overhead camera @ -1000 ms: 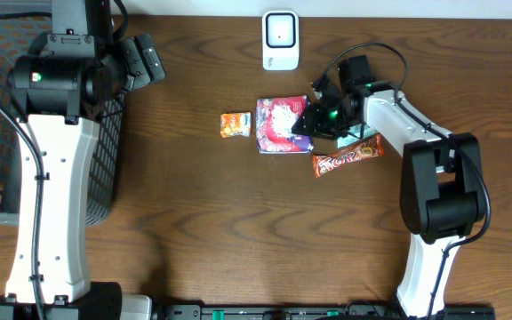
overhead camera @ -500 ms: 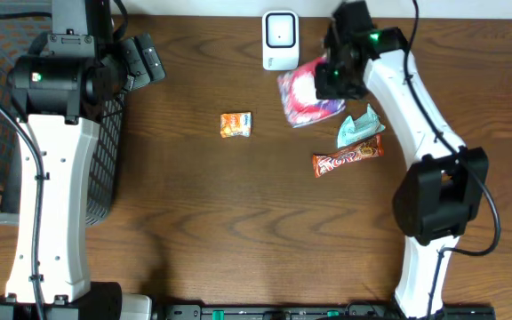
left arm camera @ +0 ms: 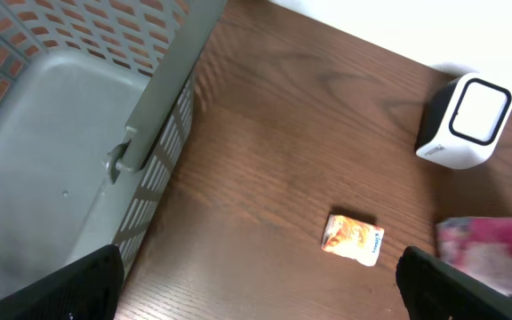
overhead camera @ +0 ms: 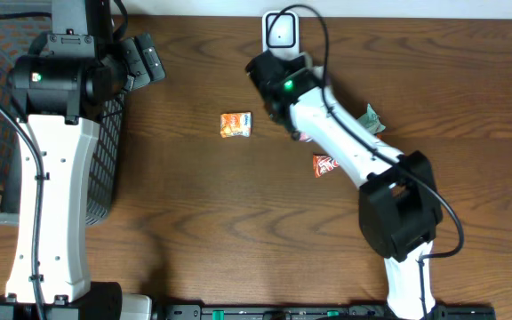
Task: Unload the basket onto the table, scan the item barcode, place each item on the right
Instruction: 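Lift the wipes pack and hold it over the white scanner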
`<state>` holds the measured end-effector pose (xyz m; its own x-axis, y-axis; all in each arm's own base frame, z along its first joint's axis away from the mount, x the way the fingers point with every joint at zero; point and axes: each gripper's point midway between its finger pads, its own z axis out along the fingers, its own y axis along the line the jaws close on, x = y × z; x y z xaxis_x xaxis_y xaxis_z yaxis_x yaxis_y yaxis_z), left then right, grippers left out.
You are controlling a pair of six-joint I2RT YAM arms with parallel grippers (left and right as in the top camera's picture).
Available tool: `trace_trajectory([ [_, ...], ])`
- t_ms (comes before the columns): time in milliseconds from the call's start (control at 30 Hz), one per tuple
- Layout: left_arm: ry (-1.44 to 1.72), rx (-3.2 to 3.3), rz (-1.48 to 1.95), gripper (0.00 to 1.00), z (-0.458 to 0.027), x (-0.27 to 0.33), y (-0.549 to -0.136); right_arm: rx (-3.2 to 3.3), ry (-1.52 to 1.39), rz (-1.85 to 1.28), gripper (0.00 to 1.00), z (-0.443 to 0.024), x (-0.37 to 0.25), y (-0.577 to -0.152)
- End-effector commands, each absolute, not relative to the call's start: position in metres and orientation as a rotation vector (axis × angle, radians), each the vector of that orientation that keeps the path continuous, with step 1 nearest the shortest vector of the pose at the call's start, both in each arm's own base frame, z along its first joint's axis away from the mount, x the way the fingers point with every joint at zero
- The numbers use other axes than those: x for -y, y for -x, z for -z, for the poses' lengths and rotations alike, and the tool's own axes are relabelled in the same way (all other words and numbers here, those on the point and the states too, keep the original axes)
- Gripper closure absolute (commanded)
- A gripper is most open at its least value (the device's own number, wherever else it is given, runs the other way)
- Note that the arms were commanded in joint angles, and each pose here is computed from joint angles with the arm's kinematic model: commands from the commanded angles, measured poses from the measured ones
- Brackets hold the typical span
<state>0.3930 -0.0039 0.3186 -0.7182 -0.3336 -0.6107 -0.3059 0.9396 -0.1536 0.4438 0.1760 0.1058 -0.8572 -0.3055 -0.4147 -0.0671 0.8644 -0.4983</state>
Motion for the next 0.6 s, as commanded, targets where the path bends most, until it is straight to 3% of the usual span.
trace_trajectory([
  [0,0.464,-2.420,0.047,0.02,-0.318,0.001,-0.393,-2.594,0.338,0.499,0.93,-0.089,-0.214,-0.428],
  [100,0.464,-2.420,0.047,0.02,-0.318,0.001,-0.393,-2.622,0.392,0.406,0.90,-0.085,-0.237,-0.417],
  [267,0.464,-2.420,0.046,0.02,-0.318,0.001,-0.393,-2.619,0.418,0.350,0.69,-0.095,-0.257,-0.410],
  [400,0.464,-2.420,0.047,0.02,-0.318,0.001,-0.393,-2.647,0.396,0.202,0.60,-0.119,-0.271,-0.413],
  [567,0.464,-2.420,0.047,0.02,-0.318,0.001,-0.393,-2.680,0.363,-0.213,0.53,-0.173,-0.288,-0.428],
])
